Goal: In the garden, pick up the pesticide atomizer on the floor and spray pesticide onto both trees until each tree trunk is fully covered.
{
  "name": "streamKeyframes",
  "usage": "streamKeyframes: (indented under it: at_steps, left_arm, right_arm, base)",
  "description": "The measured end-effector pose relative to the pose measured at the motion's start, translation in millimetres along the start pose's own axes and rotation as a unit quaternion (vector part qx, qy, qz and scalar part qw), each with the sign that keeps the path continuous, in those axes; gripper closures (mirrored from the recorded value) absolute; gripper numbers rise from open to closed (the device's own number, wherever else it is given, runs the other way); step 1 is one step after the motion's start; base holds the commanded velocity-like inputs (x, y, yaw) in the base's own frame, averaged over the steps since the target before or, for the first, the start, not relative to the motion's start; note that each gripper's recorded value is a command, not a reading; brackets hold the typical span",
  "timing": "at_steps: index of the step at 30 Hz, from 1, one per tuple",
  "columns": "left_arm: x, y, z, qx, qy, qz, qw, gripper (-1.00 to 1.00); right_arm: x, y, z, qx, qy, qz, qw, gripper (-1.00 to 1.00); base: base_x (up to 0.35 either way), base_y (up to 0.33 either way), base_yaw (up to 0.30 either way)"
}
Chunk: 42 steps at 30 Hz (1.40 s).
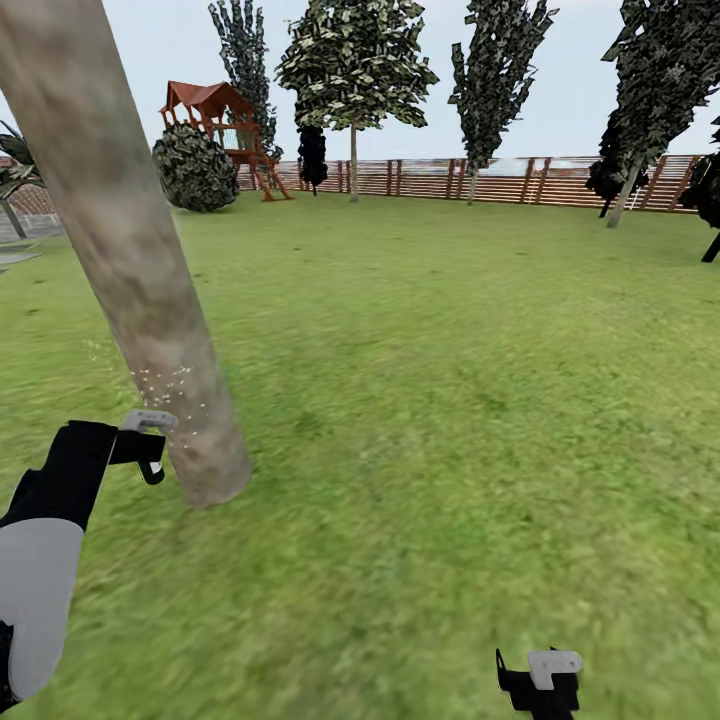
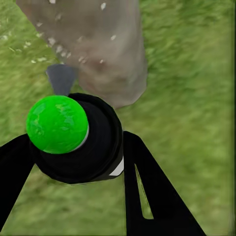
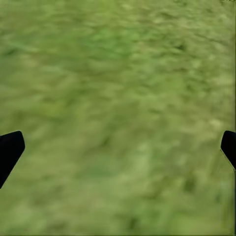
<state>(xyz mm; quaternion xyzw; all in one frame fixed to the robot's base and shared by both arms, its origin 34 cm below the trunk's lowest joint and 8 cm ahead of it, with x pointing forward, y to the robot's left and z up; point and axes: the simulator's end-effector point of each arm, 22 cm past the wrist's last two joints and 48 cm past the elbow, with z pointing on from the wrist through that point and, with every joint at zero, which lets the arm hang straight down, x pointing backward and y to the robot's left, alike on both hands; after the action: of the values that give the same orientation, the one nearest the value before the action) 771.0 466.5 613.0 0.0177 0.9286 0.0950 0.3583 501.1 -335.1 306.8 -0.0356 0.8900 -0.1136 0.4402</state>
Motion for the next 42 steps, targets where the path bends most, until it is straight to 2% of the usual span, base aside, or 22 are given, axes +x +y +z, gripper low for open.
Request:
streamKeyframes:
  at_steps: [14,22,26,31,42]
  left_arm:
    - [-0.2,1.0,-0.2,0.000,0.000,-0.001,1.0000,1.00]
    - [-0.1,1.9,-0.3,-0.001,0.000,-0.002,1.0000,1.00]
    - [1.9,11.4,-1.3,-0.003,-0.005,-0.021,0.9998,1.00]
    - [3.1,10.3,-0.6,-0.002,-0.005,-0.023,0.9997,1.00]
    - [3.2,11.7,-0.8,-0.003,-0.004,-0.023,0.9997,1.00]
  right_arm:
    - [-0.1,1.1,-0.1,-0.001,0.000,0.000,1.0000,-1.00]
    - [-0.1,1.1,-0.1,0.000,0.000,0.000,1.0000,-1.00]
    - [-0.1,1.0,-0.1,0.000,0.000,0.000,1.0000,-1.00]
    - [-0.1,1.1,-0.1,-0.001,0.000,0.000,1.0000,-1.00]
    - [-0.1,1.1,-0.1,0.000,0.000,0.000,1.0000,-1.00]
  base:
    - [0.240,-0.187,0.010]
    - [0.225,-0.197,0.225]
    - [0.208,-0.206,0.276]
    - [0.153,-0.236,0.263]
    - [0.134,-0.246,0.036]
